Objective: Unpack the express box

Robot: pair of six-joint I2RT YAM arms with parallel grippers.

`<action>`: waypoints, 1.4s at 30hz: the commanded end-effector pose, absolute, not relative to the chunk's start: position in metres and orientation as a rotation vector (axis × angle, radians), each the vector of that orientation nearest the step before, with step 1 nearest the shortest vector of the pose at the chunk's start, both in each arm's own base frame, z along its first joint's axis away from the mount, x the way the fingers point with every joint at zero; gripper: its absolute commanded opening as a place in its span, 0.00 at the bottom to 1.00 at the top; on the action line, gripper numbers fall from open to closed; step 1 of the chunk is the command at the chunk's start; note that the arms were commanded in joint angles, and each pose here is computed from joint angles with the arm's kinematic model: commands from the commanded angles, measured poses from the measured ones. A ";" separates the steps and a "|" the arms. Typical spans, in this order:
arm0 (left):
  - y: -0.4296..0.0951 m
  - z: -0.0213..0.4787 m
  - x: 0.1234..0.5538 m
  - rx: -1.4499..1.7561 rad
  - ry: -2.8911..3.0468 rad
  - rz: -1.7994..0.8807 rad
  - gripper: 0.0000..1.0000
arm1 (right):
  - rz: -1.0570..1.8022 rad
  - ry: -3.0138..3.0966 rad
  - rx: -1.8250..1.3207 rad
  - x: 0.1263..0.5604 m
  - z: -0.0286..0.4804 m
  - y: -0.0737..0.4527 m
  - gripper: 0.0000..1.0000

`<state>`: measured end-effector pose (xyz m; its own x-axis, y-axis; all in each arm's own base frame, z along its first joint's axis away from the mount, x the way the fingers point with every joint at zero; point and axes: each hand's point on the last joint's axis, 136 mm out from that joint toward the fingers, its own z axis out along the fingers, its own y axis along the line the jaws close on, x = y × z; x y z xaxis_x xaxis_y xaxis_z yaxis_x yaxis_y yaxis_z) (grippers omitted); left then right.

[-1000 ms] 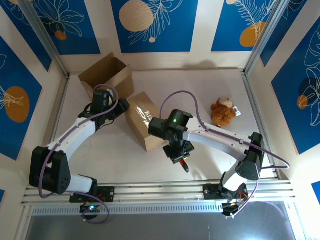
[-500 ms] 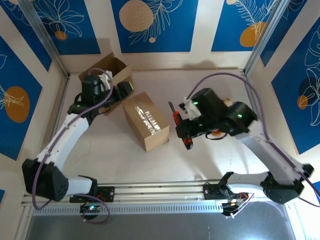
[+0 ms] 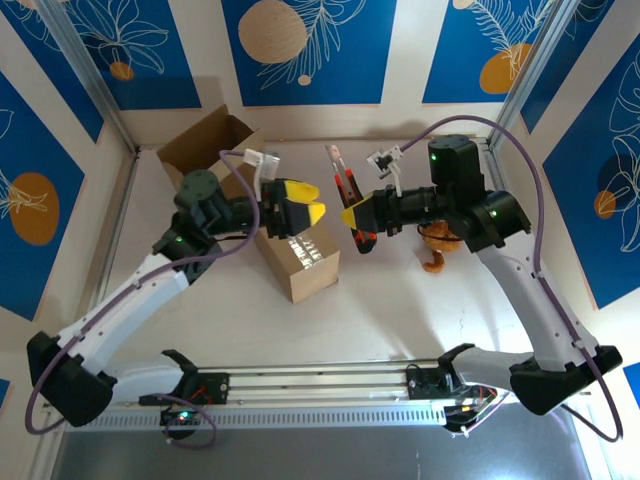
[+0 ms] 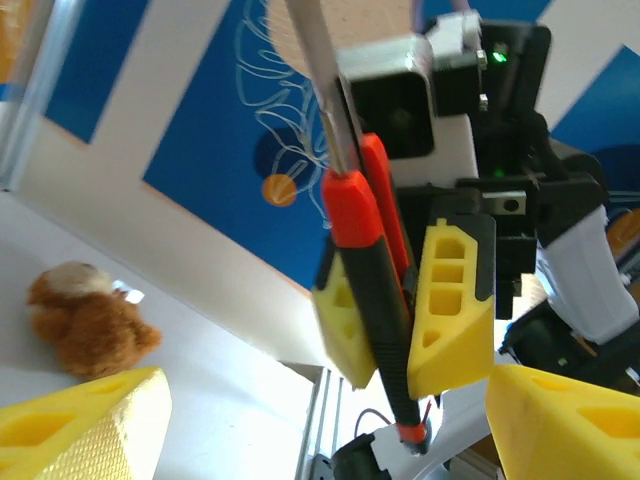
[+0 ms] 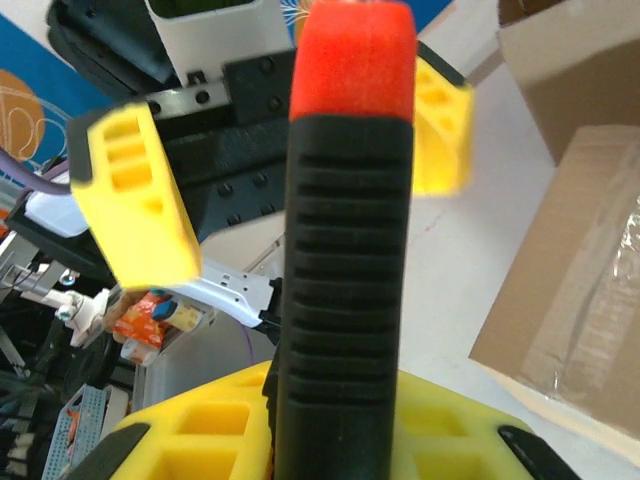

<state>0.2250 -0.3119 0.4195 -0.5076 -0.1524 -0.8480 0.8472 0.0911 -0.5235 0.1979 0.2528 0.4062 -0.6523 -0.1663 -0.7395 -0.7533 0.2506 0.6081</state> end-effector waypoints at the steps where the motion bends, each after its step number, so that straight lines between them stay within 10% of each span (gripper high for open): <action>1: -0.326 0.441 0.218 0.787 1.401 -1.579 0.82 | 1.485 1.848 -0.951 0.184 0.423 0.257 0.00; 32: -0.344 0.477 0.240 0.743 1.268 -1.691 0.53 | 1.532 1.862 -0.998 0.192 0.409 0.265 0.00; 42: -0.343 0.474 0.239 0.735 1.273 -1.696 0.00 | 1.533 1.843 -0.979 0.196 0.413 0.268 0.00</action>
<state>0.2432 -0.3449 0.4635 -0.5056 -0.2656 -0.8209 0.8612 -0.0979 -0.4988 0.2038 0.2664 0.4038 -0.5889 -0.1994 -0.7832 -0.8081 0.1317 0.5741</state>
